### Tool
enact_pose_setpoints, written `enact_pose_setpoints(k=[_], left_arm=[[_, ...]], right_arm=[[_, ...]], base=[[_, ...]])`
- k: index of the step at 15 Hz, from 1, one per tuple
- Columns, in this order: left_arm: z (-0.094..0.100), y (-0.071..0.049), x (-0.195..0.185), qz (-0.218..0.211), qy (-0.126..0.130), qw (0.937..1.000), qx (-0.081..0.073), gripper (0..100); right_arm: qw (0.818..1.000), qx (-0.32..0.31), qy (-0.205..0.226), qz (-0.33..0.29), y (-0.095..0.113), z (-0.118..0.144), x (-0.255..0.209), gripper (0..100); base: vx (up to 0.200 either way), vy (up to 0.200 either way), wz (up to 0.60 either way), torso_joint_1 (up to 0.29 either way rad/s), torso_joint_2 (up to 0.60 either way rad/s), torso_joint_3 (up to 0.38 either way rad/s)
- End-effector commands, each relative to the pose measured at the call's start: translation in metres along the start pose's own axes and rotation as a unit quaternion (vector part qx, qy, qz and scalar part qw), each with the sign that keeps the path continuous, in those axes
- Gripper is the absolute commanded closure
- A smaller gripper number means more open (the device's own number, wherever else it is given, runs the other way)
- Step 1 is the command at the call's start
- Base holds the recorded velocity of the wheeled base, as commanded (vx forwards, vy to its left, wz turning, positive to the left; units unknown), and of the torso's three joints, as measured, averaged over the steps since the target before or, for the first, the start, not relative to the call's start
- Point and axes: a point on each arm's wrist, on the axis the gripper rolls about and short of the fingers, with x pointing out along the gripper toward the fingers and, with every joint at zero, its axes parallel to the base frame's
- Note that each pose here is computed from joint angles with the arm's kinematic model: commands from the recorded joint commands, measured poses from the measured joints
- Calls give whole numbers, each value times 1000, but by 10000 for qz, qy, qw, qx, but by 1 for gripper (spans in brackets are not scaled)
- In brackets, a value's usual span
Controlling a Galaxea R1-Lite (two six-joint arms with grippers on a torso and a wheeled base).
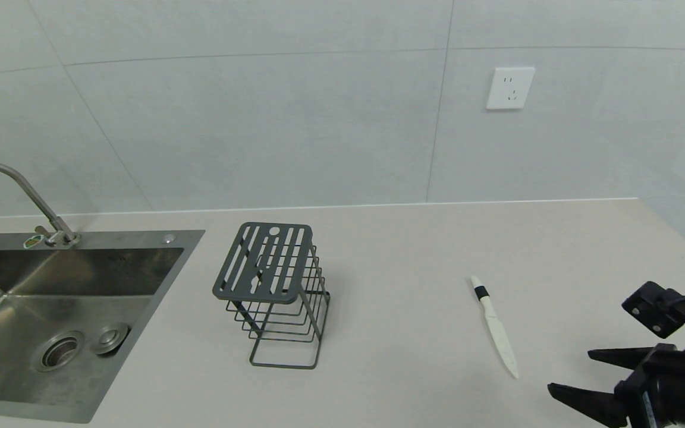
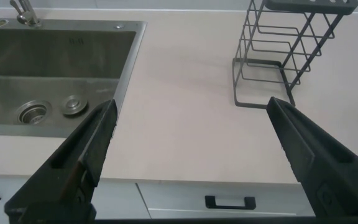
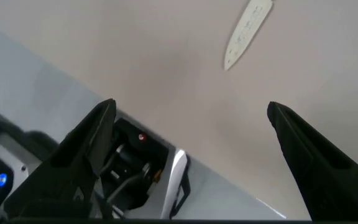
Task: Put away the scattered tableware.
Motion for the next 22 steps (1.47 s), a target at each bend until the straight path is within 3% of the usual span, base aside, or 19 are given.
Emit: enact_pose_setpoints(k=[1,3,7,14,22], left_arm=[[0,0,0,3,3,10000,-9,0],[0,0,0,3,3,10000,-9,0],[0,0,0,3,3,10000,-9,0],[0,0,0,3,3,10000,-9,0],[0,0,0,3,3,10000,-9,0]], right_arm=[[9986,222,477,-57,-3,-1,28,0],[9972,420,599,-177,-1,8,47,0],[9889,1309,145,-684,16,57,85,0],[9777,1052,754,-1655,1,39,136,0],[9755,950,677,-1863,-8,48,167,0]], base=[[0,0,0,0,0,0],[0,0,0,0,0,0],[0,0,0,0,0,0],[0,0,0,0,0,0],[0,0,0,0,0,0]])
